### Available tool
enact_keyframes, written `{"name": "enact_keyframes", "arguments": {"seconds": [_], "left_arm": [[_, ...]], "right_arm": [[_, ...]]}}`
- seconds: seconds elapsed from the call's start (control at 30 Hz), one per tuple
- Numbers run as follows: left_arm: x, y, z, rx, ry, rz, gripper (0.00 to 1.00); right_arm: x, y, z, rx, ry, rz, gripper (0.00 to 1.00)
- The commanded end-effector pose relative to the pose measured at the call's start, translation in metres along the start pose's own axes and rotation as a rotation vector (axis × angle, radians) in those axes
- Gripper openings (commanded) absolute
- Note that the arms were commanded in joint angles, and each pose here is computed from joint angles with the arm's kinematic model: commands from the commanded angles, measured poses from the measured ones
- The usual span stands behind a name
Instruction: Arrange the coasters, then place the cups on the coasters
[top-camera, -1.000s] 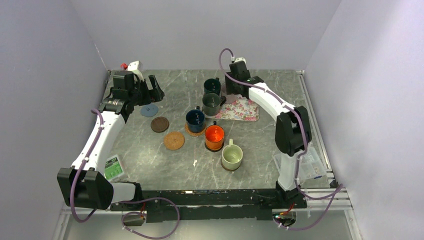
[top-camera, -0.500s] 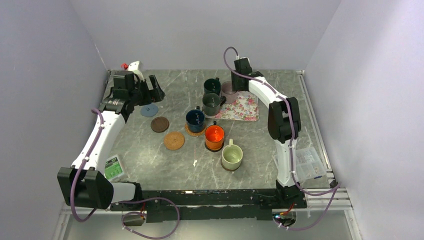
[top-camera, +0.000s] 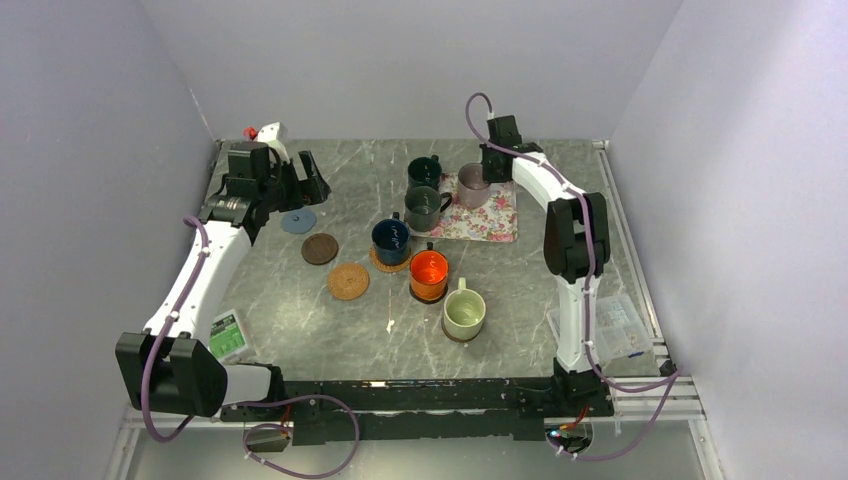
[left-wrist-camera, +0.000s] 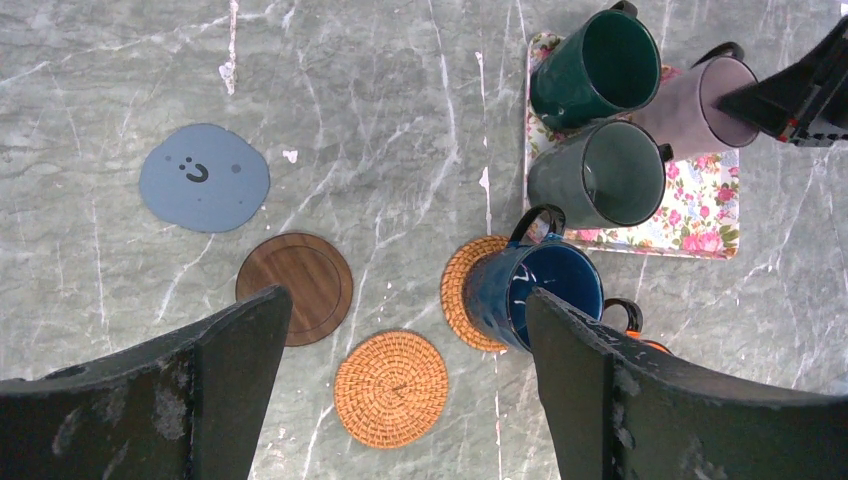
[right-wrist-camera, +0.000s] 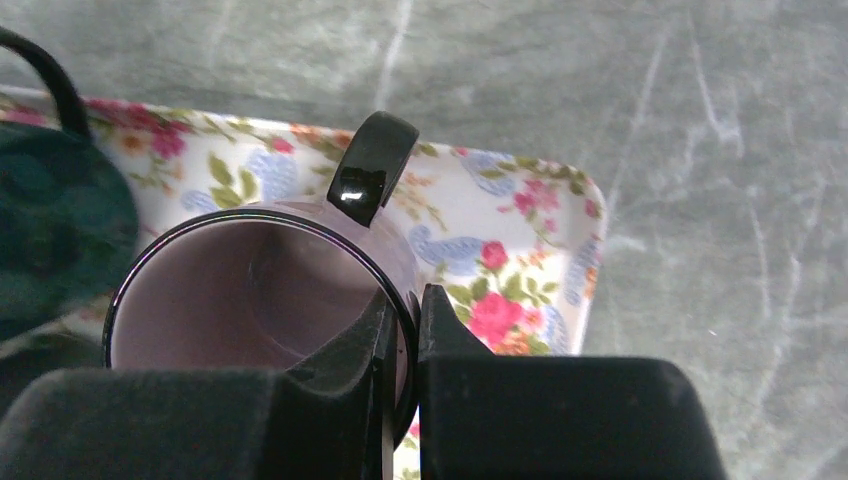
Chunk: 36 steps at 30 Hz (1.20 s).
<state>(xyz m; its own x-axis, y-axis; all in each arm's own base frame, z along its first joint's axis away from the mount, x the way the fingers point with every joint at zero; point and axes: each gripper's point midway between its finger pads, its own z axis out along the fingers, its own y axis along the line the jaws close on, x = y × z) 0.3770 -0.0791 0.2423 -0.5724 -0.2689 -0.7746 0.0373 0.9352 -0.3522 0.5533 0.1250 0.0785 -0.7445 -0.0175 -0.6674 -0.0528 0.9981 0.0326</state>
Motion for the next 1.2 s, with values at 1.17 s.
{"name": "enact_keyframes", "arguments": {"seconds": [1.17], "left_arm": [[-0.048,0.021,-0.038,-0.022,-0.215,-0.041,0.94]], "right_arm": [[0.028,0.201,-0.324,-0.836,-0.371,-0.716,0.00]]}}
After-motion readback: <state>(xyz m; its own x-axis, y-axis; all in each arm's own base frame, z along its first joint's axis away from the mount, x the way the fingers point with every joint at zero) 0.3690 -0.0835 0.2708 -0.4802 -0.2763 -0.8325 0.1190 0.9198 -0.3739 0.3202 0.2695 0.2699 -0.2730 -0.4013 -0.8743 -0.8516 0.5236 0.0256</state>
